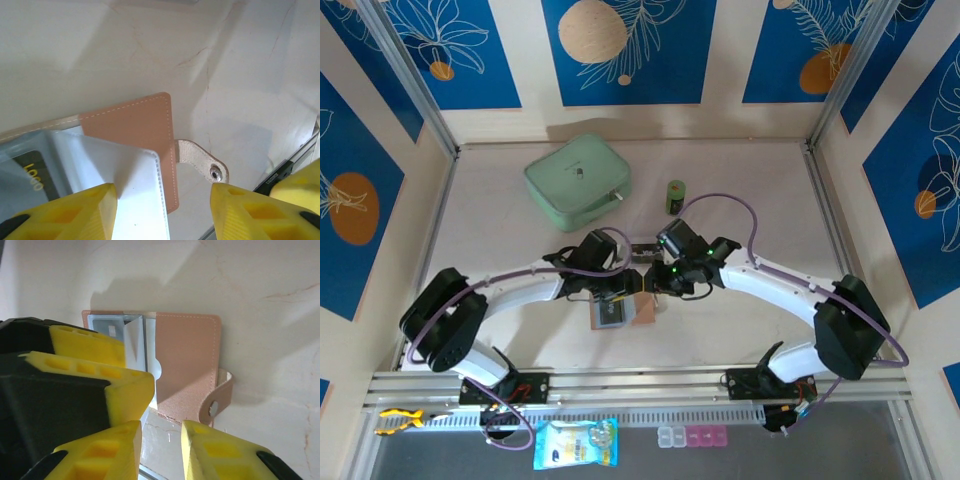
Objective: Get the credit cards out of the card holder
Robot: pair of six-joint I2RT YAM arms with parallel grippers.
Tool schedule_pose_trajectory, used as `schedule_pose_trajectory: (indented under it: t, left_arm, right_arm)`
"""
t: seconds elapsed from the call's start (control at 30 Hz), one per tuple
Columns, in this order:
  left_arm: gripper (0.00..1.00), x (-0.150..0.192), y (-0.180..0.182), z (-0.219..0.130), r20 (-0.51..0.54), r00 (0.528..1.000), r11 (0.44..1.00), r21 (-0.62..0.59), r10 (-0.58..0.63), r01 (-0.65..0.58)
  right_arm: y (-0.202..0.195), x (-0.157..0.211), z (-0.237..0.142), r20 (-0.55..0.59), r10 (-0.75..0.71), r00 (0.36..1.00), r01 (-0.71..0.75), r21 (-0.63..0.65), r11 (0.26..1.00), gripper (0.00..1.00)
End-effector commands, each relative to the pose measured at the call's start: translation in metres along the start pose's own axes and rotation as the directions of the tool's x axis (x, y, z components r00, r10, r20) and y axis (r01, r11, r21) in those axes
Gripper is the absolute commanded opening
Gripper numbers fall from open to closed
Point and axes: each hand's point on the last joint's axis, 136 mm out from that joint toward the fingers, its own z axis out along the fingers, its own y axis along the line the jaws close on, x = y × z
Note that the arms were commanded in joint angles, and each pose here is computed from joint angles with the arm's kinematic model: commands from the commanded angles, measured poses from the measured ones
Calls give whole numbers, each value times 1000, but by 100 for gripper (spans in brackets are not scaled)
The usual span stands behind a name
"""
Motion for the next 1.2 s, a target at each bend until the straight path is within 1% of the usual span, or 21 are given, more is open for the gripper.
schedule_pose_trajectory:
  t: [0.0, 0.3, 0.57, 0.87, 1.17]
  left_arm:
    - [53, 0, -9, 6, -19, 1000, 1000, 19, 17, -17]
    - [54, -1, -8, 8, -18, 1000, 1000, 13, 22, -22]
    - [53, -2, -3, -7, 19, 999, 999, -10, 41, -41]
    - [48, 2, 23, -32, 87, 996, 1000, -17, -3, 5]
    - [43, 16, 59, -55, 132, 989, 997, -34, -64, 69]
  right_arm:
    - [-9, 6, -5, -4, -2, 1000, 2, 18, 1000, 28]
    - [-6, 7, -4, -12, 4, 1000, -4, 2, 1000, 29]
    - [4, 5, 2, -25, -6, 1000, 6, -8, 1000, 29]
    - [26, 4, 18, -62, -36, 997, 34, -23, 999, 28]
    - [46, 9, 46, -116, -67, 991, 63, -32, 997, 28]
